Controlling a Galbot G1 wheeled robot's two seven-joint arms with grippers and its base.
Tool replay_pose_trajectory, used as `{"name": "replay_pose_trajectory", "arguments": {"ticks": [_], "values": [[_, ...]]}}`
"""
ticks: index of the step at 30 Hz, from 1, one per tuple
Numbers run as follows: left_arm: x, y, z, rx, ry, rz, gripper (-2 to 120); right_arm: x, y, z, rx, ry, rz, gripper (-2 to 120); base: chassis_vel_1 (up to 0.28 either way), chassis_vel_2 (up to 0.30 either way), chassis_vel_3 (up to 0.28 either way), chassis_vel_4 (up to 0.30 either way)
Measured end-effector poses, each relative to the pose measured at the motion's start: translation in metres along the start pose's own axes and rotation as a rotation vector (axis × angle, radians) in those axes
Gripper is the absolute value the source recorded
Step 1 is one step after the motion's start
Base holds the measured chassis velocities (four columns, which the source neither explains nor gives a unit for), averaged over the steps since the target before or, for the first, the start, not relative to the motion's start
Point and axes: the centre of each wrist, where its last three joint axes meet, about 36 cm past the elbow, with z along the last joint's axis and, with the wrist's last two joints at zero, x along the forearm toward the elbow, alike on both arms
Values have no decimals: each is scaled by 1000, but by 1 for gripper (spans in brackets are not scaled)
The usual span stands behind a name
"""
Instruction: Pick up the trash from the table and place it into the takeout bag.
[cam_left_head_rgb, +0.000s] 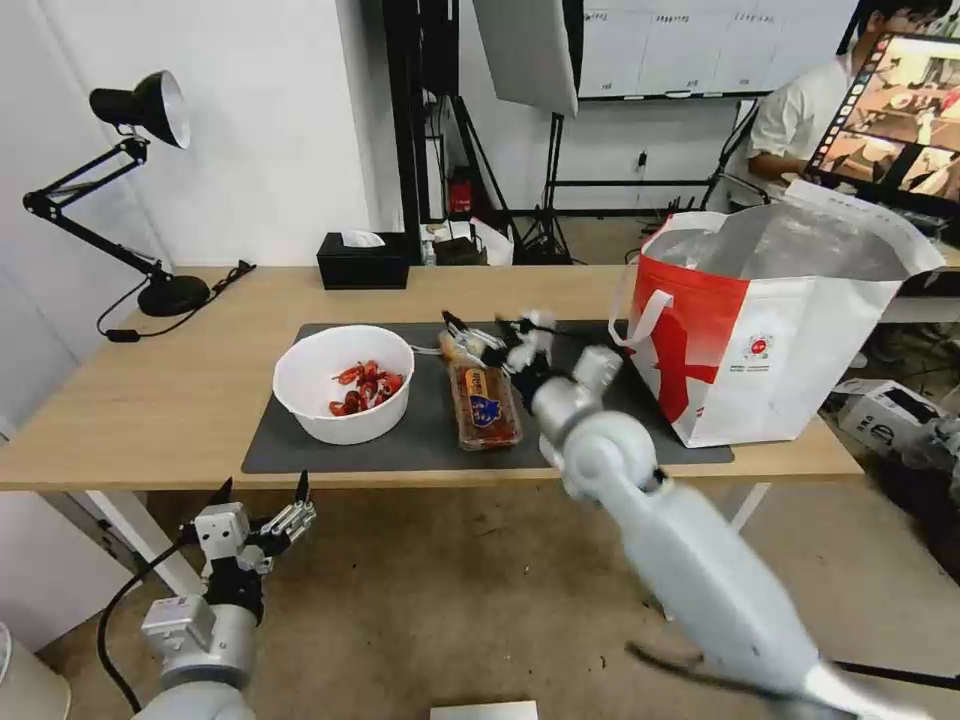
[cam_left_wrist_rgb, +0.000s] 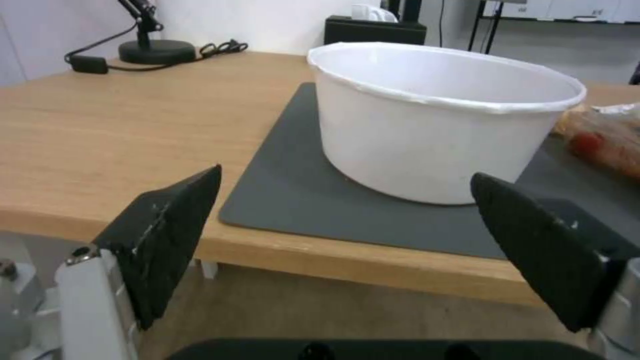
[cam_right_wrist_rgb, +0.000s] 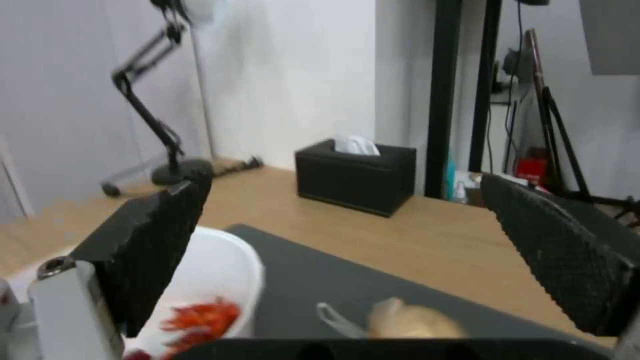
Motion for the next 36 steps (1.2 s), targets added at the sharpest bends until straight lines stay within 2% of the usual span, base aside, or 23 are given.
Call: {"name": "replay_pose_trajectory", "arguments": {"ticks": [5, 7, 8, 10, 11, 12, 16, 17, 18, 20, 22, 24, 25, 28, 33, 36], "values": [[0, 0, 0, 9, 2, 1, 100, -15, -10, 4, 19, 60, -35, 89, 0, 0, 0, 0], [0, 0, 0, 16, 2, 3, 100, -23, -16, 8, 32, 106, -86, 82, 0, 0, 0, 0], [-1, 1, -1, 20, 1, 9, 100, -29, -23, 11, 39, 158, -147, 73, 0, 0, 0, 0], [-1, 1, -1, 23, 1, 12, 100, -31, -25, 12, 41, 171, -162, 72, 0, 0, 0, 0], [-2, 1, -2, 40, -2, 23, 100, -35, -33, 16, 45, 198, -205, 65, 0, 0, 0, 0], [-3, 1, -4, 91, -3, 39, 100, -39, -41, 22, 51, 220, -234, 60, 0, 0, 0, 0], [-3, 0, -6, 132, -4, 50, 100, -40, -47, 29, 51, 232, -248, 52, 0, 0, 0, 0], [-4, 0, -7, 147, -7, 57, 100, -40, -50, 33, 51, 239, -255, 43, 0, 0, 0, 0], [-5, 0, -7, 149, -8, 61, 100, -40, -52, 35, 51, 244, -257, 41, 0, 0, 0, 0], [-8, 0, -9, 159, -11, 77, 100, -37, -58, 40, 55, 259, -260, 30, 0, 0, 0, 0], [-9, 0, -9, 164, -11, 84, 100, -36, -60, 41, 56, 262, -260, 27, 0, 0, 0, 0], [-13, 1, -9, 173, -12, 104, 100, -32, -64, 43, 57, 273, -258, 17, 0, 0, 0, 0], [-13, 1, -9, 173, -12, 104, 100, -32, -64, 43, 57, 273, -258, 17, 0, 0, 0, 0], [-18, 2, -11, 178, -10, 131, 100, -27, -68, 49, 50, 290, -253, 3, 0, 0, 0, 0], [-25, 3, -17, 212, -3, 194, 100, -21, -71, 55, 41, 309, -245, 0, 0, 0, 0, 0], [-32, 2, -24, 235, 4, 263, 100, -17, -75, 59, 31, 319, -235, 0, 0, 0, 0, 0]]}}
